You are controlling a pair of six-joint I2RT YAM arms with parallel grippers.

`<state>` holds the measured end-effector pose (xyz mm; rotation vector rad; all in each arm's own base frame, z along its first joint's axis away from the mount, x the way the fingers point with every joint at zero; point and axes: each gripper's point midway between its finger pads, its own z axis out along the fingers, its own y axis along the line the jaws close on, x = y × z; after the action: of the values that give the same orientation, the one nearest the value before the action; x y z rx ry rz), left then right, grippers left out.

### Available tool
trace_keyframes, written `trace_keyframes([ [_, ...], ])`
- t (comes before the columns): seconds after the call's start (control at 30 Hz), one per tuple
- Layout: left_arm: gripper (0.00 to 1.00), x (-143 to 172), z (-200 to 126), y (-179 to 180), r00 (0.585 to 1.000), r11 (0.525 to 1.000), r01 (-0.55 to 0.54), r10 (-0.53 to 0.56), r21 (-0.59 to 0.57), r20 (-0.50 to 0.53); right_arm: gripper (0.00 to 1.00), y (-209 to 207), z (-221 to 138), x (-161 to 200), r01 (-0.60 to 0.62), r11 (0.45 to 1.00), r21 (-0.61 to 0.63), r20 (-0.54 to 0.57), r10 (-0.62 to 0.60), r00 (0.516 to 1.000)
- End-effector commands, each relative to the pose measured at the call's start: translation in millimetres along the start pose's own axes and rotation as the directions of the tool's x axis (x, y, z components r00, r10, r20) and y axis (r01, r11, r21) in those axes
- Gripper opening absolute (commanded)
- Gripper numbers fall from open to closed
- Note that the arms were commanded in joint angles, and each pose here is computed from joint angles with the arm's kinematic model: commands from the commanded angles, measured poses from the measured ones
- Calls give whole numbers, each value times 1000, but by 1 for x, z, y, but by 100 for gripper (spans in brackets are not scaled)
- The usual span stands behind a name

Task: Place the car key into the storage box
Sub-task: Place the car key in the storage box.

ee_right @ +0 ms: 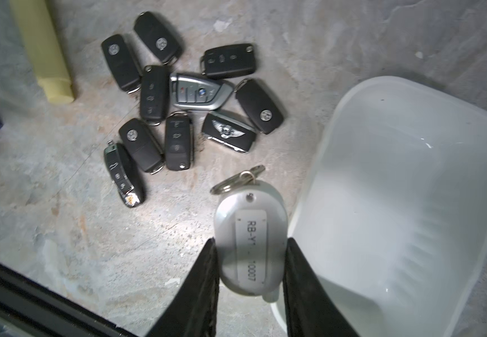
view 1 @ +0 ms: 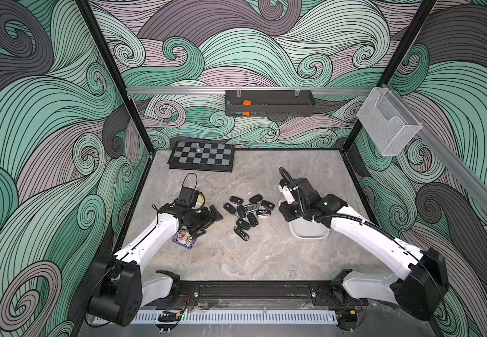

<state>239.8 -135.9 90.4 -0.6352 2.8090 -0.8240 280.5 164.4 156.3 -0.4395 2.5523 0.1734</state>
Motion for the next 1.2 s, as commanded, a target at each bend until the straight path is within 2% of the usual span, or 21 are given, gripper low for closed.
trace_keyframes([
  [0.0,98,2,0,-3,999,999,-34,34,15,3,33,-26,5,-6,-30,998,64,-21,31,999],
  [0.4,98,11,-10,14,994,993,-107,108,-42,19,32,-85,71,13,-155,966,208,-171,191,966],
  [0.7,98,15,-12,20,990,989,-136,137,-63,17,32,-74,121,6,-190,971,147,-246,221,944],
  [1.03,98,17,-14,24,990,987,-140,142,-78,14,37,-64,145,-3,-260,958,118,-273,283,919],
  [1.17,98,16,-15,23,990,988,-136,137,-78,15,44,-62,148,-7,-277,955,107,-278,296,914],
])
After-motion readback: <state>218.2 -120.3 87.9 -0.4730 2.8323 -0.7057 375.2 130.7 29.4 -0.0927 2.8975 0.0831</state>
